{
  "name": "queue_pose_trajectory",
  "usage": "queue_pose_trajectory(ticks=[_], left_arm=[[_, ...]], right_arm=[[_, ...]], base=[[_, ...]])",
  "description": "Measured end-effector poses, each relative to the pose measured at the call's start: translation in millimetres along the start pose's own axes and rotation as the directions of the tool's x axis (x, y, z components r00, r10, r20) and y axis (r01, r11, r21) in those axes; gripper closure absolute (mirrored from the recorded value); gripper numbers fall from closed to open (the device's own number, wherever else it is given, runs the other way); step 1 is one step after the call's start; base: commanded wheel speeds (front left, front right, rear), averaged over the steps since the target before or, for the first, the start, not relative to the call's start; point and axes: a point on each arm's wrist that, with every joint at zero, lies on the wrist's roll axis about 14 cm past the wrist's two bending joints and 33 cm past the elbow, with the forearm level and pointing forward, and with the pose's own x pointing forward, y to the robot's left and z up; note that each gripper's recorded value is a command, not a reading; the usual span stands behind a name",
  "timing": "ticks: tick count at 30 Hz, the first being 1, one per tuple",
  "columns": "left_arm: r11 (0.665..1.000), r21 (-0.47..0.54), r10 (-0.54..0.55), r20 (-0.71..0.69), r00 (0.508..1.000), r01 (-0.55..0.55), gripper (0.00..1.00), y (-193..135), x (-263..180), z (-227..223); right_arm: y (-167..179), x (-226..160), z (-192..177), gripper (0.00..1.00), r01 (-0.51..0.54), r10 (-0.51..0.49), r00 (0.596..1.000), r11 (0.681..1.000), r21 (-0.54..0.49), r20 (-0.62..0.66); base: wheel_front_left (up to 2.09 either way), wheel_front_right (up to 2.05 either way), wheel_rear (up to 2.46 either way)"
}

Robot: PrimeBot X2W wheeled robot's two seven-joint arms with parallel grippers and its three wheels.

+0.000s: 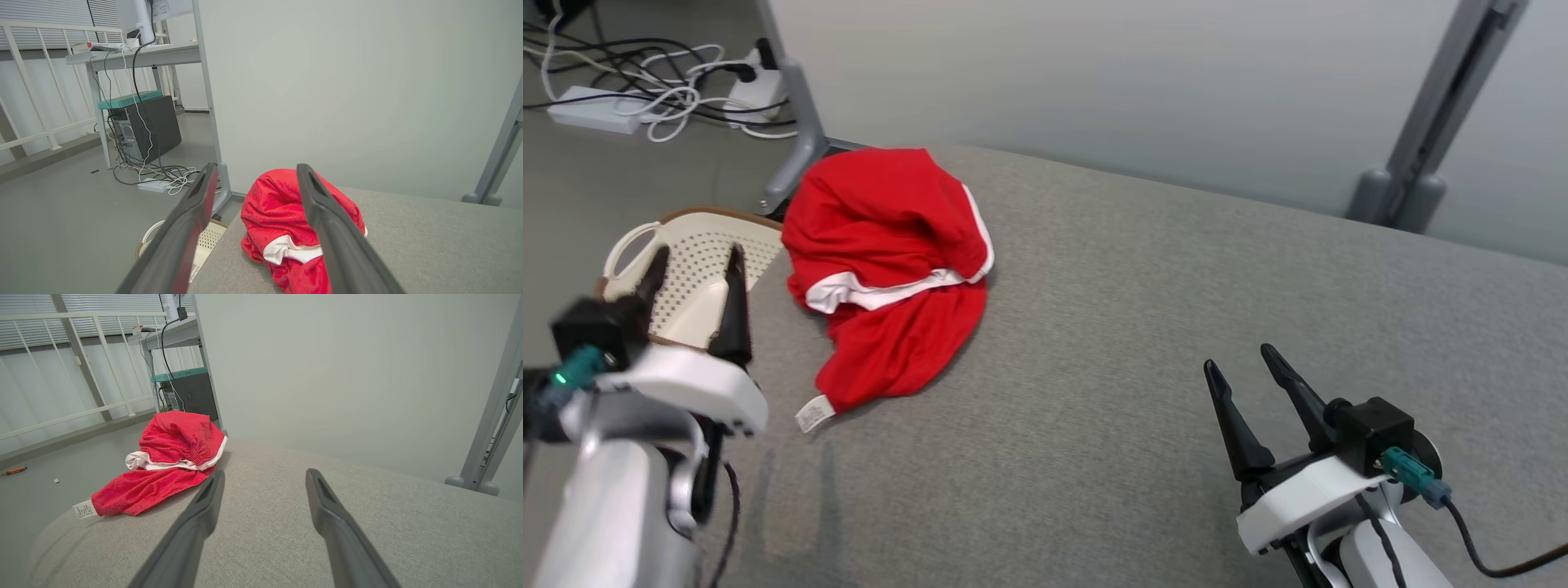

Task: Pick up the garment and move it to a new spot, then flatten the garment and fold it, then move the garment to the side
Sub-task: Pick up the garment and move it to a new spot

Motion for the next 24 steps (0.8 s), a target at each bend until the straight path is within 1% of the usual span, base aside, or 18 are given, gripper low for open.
queue_pose_trajectory(ticks=[3, 7, 12, 15, 18, 19, 21, 22, 24], left_arm=[[0.999, -0.006, -0.038, -0.018, 0.999, 0.038, 0.0, -8, 24, 11], [0.999, -0.01, -0.054, -0.129, 0.99, 0.054, 0.0, -11, 52, 1], [0.994, -0.058, -0.101, -0.251, 0.963, 0.09, 0.0, -27, 87, -13], [0.993, -0.08, -0.113, -0.355, 0.928, 0.091, 0.0, -32, 103, -33], [0.989, -0.11, -0.137, -0.439, 0.888, 0.099, 0.0, -44, 116, -53], [0.982, -0.153, -0.169, -0.479, 0.861, 0.107, 0.0, -56, 125, -63], [0.98, -0.167, -0.182, -0.518, 0.836, 0.109, 0.0, -64, 133, -74], [0.98, -0.167, -0.182, -0.518, 0.836, 0.109, 0.0, -64, 133, -74], [0.978, -0.182, -0.184, -0.555, 0.811, 0.097, 0.0, -68, 140, -85]], right_arm=[[-11, -3, 0, 0.0, 0.03, -0.03, 1.0, 1.0, 0.005, 0.001], [-28, -7, 2, 0.0, 0.072, -0.072, 0.997, 0.997, 0.002, 0.01], [-48, -13, 7, 0.0, 0.122, -0.122, 0.992, 0.993, -0.001, 0.028], [-60, -17, 9, 0.0, 0.151, -0.151, 0.988, 0.988, -0.003, 0.036], [-74, -23, 10, 0.0, 0.186, -0.186, 0.982, 0.982, -0.006, 0.041], [-82, -27, 11, 0.0, 0.207, -0.206, 0.978, 0.978, -0.008, 0.044], [-91, -31, 9, 0.0, 0.23, -0.23, 0.972, 0.973, -0.009, 0.042], [-91, -31, 9, 0.0, 0.23, -0.23, 0.972, 0.973, -0.009, 0.042], [-100, -34, 8, 0.0, 0.251, -0.25, 0.967, 0.968, -0.011, 0.039]], base=[[0.0, 0.0, 0.0], [0.0, 0.0, 0.0], [0.0, 0.0, 0.0], [0.0, 0.0, 0.0], [0.0, 0.0, 0.0], [0.0, 0.0, 0.0], [0.0, 0.0, 0.0], [0.0, 0.0, 0.0], [0.0, 0.0, 0.0]])
